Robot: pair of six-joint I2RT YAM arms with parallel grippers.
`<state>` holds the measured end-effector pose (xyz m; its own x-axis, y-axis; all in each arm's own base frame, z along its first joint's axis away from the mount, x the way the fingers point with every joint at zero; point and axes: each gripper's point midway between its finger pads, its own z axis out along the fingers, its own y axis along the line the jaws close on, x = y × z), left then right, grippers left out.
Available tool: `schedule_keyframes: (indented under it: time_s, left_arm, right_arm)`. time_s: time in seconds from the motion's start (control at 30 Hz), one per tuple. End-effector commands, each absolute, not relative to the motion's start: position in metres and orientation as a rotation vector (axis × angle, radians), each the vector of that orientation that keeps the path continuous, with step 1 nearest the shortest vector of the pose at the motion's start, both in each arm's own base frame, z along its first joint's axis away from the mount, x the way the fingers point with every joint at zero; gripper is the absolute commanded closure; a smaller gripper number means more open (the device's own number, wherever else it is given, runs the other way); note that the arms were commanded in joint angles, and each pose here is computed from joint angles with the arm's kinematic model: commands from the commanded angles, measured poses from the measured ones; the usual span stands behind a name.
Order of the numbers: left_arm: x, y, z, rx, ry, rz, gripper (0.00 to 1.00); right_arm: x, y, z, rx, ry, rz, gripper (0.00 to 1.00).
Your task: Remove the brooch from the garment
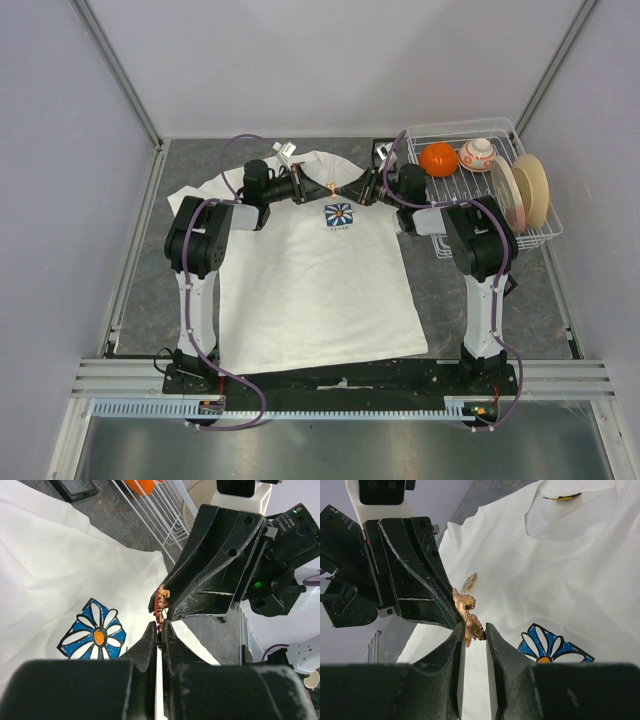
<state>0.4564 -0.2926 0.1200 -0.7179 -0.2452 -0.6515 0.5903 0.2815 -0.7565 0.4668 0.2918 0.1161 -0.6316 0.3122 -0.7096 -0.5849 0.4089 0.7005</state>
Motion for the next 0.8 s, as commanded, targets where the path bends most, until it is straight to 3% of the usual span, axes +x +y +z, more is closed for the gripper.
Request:
schedule_keyframes:
  time_s: [0.0, 0.4, 0.77]
  left_arm:
    - [0.449, -0.302, 0.156, 0.427, 1.744, -1.496, 0.98]
    - [0.455, -0.300, 0.152, 0.339, 1.764, -1.487, 0.98]
    - [0.460, -0.293, 0.151, 0.324, 1.803, -1.304, 0.98]
  right_arm:
    - [0.475, 0.292, 0.128, -0.245, 1.770, 1.295, 0.74]
    - [0.476, 0.287, 0.134, -0.196, 1.737, 1.279, 0.73]
    - [0.480, 0.281, 0.131, -0.162, 1.767, 1.187, 0.71]
